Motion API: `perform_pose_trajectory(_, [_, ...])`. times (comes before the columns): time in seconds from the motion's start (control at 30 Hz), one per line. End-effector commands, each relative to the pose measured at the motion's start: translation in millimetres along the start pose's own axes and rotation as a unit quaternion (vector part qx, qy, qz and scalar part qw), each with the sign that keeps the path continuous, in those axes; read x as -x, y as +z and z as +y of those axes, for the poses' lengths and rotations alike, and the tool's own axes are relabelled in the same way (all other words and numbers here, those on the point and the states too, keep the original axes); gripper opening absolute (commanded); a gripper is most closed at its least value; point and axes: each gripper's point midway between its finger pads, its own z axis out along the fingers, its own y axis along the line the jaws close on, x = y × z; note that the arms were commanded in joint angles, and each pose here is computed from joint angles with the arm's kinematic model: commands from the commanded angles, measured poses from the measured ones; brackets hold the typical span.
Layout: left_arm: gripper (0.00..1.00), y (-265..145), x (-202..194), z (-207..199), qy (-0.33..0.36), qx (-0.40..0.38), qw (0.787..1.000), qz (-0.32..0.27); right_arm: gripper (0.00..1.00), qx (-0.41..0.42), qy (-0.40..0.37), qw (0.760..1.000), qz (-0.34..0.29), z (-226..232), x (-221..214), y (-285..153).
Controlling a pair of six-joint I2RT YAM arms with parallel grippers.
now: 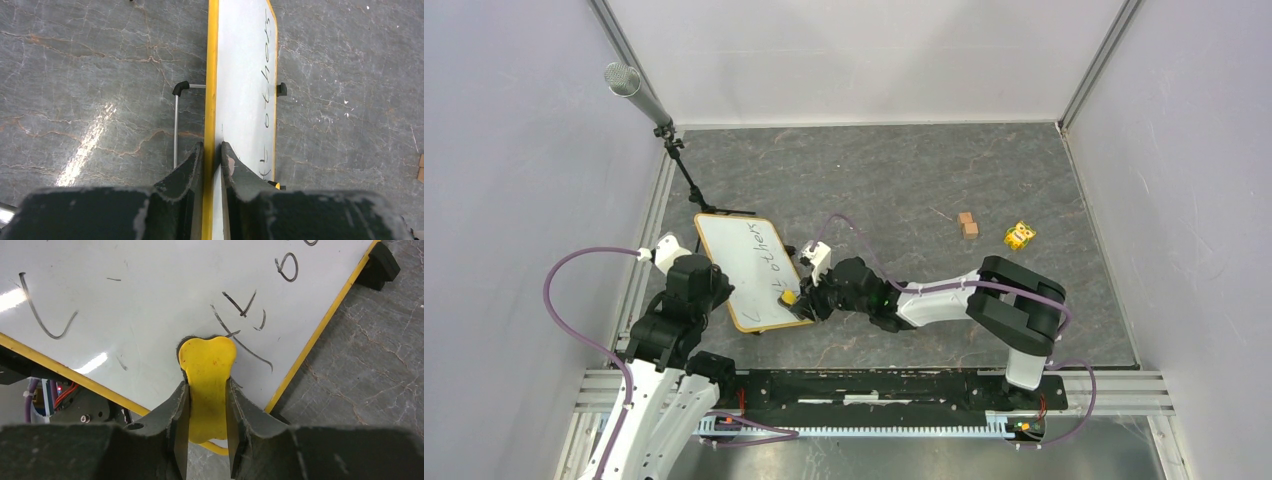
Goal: Erase the whiteboard
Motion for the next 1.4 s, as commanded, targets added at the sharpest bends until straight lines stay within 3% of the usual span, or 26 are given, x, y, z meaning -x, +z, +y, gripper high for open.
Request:
perform_pose_trajectory(0.0, [0.02, -5, -13, -24, -0.023, -0.054, 0.997, 0.040, 0.12, 0.031, 0.008, 0.999, 0.016, 39, -8, 9])
perform_pose_trajectory(0.17, [0.02, -6, -12, -24, -0.026, -0.054, 0.998, 0.038, 0.12, 0.077, -0.040, 0.996, -0.027, 93, 28, 14])
perform_pose_trajectory(0.37, [0.02, -7, -11, -23, -0.026, -0.053, 0.998, 0.036, 0.12, 0.116, -0.065, 0.990, -0.041, 132, 39, 21])
perform_pose_trajectory(0.5, [0.02, -9, -11, -22, -0.028, -0.054, 0.998, 0.035, 0.12, 0.086, -0.074, 0.993, -0.039, 112, 31, 19])
perform_pose_trajectory(0.77, [0.02, -9, -11, -22, -0.029, -0.054, 0.997, 0.035, 0.12, 0.002, -0.060, 0.998, 0.024, 28, -22, 4])
perform_pose_trajectory(0.9, [0.02, -10, -11, -23, -0.028, -0.058, 0.997, 0.035, 0.12, -0.023, -0.106, 0.993, 0.050, 15, -24, 3])
perform_pose_trajectory(1.2, [0.02, -11, -10, -23, -0.029, -0.060, 0.997, 0.034, 0.11, 0.098, -0.247, 0.964, 0.027, 111, 11, 20])
perform_pose_trajectory(1.37, [0.02, -11, -10, -24, -0.029, -0.061, 0.997, 0.034, 0.11, 0.115, -0.260, 0.959, 0.016, 130, 28, 30])
